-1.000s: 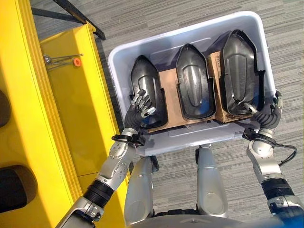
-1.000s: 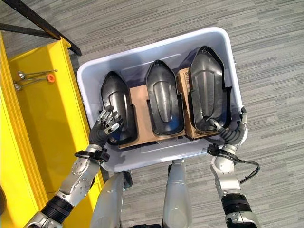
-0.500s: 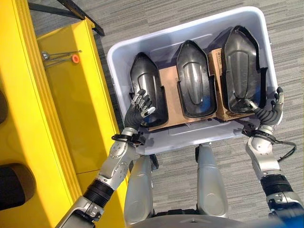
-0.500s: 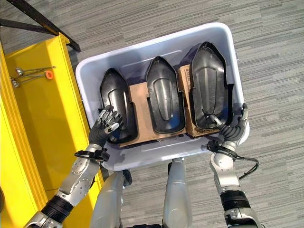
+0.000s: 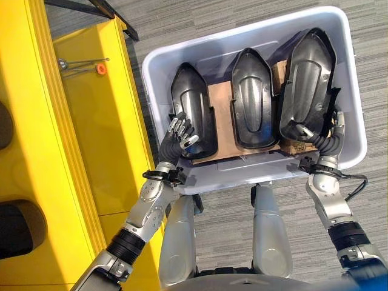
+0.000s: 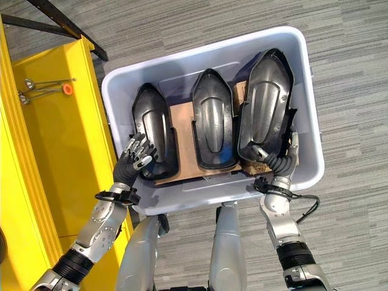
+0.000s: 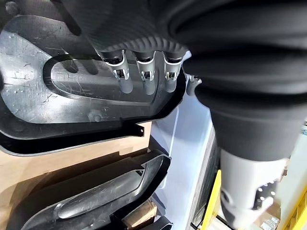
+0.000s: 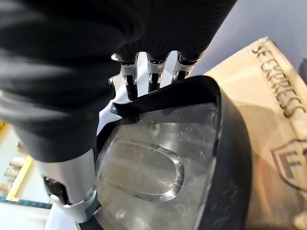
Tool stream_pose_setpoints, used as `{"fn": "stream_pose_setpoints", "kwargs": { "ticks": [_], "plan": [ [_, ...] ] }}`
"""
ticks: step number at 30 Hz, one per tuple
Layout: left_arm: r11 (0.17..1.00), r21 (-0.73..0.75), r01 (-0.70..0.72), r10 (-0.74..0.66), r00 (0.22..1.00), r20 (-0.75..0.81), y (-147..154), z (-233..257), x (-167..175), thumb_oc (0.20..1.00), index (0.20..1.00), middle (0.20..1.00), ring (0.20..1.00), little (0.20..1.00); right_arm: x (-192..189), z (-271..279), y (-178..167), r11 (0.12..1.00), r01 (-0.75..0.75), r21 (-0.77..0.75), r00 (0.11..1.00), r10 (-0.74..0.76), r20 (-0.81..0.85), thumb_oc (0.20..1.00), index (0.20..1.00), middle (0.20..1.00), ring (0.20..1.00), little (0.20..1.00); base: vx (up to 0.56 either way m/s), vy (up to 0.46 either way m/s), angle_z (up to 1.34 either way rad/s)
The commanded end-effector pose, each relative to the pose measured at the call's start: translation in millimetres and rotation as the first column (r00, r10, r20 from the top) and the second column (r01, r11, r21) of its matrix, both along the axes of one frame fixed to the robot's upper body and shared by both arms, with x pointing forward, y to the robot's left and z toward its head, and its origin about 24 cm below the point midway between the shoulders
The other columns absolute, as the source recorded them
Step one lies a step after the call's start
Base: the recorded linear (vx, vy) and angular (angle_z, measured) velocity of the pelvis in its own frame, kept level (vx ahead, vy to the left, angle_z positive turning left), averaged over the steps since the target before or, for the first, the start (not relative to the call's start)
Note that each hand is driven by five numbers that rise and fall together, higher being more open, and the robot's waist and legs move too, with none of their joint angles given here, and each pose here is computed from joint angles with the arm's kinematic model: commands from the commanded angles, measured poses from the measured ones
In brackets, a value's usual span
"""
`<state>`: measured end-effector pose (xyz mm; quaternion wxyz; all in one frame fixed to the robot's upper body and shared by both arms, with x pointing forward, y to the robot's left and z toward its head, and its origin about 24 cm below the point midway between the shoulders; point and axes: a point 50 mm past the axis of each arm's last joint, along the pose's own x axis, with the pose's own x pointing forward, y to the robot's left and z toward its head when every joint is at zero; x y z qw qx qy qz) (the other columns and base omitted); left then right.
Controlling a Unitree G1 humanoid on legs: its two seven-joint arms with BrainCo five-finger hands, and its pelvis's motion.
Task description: Move parts from the plastic box to the shelf.
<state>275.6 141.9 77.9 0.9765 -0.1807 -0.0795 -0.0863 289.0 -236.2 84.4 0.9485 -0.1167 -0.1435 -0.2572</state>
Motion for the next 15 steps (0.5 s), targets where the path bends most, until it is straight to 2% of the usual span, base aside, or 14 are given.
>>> {"fn": "stream_pose_setpoints", "kwargs": {
  "ticks": [1,15],
  "plan": [
    [1.000,-0.017,-0.015,0.017,0.995,0.102,6,18,-3,1.000,1.000,1.000,1.000,1.000,-2,8,-1,0.998,-0.022,-0.051,0.999,0.023,0.032,1.000,1.000,1.000,1.000,1.000,-0.01,-0.002,0.04],
    [1.000,-0.029,-0.012,0.014,0.997,0.079,6,14,-4,1.000,1.000,1.000,1.000,1.000,5,-4,-20,0.995,0.095,0.017,0.995,-0.095,-0.021,1.000,1.000,1.000,1.000,1.000,-0.01,0.000,0.04]
  ]
}}
